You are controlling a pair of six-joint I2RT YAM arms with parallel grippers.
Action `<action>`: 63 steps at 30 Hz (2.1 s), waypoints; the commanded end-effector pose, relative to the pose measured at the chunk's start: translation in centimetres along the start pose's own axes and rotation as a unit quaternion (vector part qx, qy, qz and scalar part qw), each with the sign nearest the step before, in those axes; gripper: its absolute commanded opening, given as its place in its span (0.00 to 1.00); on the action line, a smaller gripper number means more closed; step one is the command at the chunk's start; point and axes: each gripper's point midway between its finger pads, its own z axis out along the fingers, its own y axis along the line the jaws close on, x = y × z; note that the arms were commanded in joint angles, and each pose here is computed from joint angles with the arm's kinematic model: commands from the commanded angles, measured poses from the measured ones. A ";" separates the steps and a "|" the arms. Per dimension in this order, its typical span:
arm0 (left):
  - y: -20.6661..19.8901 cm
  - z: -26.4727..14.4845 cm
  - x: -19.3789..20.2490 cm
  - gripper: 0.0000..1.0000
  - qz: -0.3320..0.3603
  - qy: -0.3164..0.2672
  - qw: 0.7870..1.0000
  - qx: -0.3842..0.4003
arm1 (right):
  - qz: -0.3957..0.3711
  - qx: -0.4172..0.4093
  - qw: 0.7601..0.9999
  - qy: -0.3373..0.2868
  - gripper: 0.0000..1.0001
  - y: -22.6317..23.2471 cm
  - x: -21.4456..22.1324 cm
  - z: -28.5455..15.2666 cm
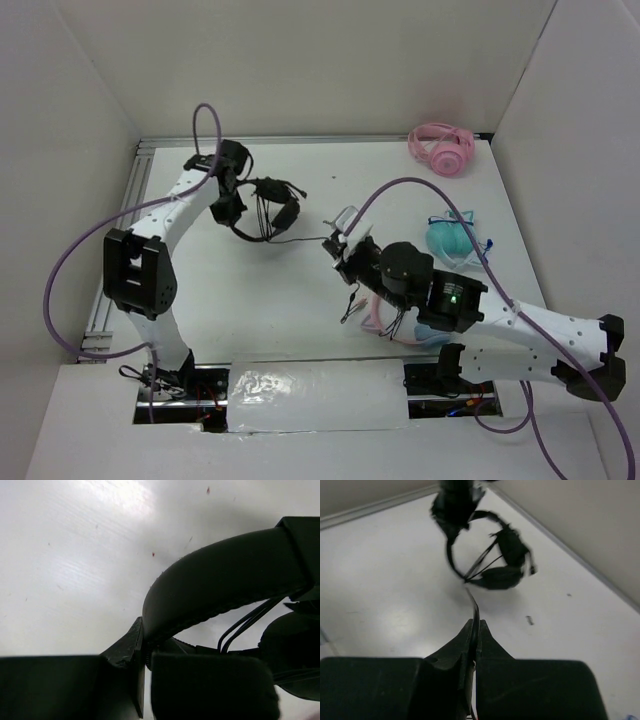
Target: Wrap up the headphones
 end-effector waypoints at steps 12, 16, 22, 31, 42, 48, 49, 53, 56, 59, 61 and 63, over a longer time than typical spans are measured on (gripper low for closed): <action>-7.0 -4.4 14.1 0.00 0.305 -0.044 0.936 0.169 | -0.174 0.054 0.983 -0.022 0.00 -13.2 -4.6 1.4; -7.9 -6.8 16.7 0.00 0.341 -0.054 0.912 0.222 | -0.158 0.036 0.987 0.001 0.00 -15.8 -2.9 3.6; -7.8 -12.0 16.4 0.00 0.334 -0.100 0.887 0.302 | -0.086 0.026 0.996 0.017 0.00 -19.1 1.4 5.1; -7.1 -21.9 10.4 0.00 0.278 -0.220 0.842 0.406 | -0.018 -0.081 0.996 -0.021 0.01 -14.1 5.3 5.6; -7.7 -37.5 2.9 0.00 0.244 -0.362 0.756 0.488 | 0.028 -0.180 0.983 -0.033 0.10 -7.1 6.4 11.5; -8.0 -44.3 1.3 0.00 0.271 -0.402 0.700 0.525 | 0.085 -0.214 0.972 -0.053 0.22 -3.5 7.8 16.8; -8.1 -45.9 0.7 0.00 0.273 -0.413 0.686 0.533 | 0.087 -0.222 0.970 -0.054 0.23 -2.9 7.8 17.5; -8.2 -47.9 0.0 0.00 0.275 -0.427 0.676 0.534 | 0.109 -0.251 0.961 -0.043 0.25 -0.3 9.1 20.9; -7.9 -48.2 -0.5 0.00 0.267 -0.439 0.676 0.528 | 0.113 -0.270 0.955 -0.044 0.26 1.1 9.1 22.1; -7.6 -48.4 -0.8 0.00 0.259 -0.444 0.679 0.525 | 0.116 -0.273 0.954 -0.046 0.29 1.8 9.3 22.1; -7.4 -48.6 -0.9 0.00 0.252 -0.449 0.676 0.526 | 0.122 -0.279 0.952 -0.044 0.28 2.3 9.7 21.7; -7.3 -48.5 -1.5 0.00 0.240 -0.456 0.684 0.517 | 0.129 -0.286 0.949 -0.040 0.28 2.7 10.3 21.2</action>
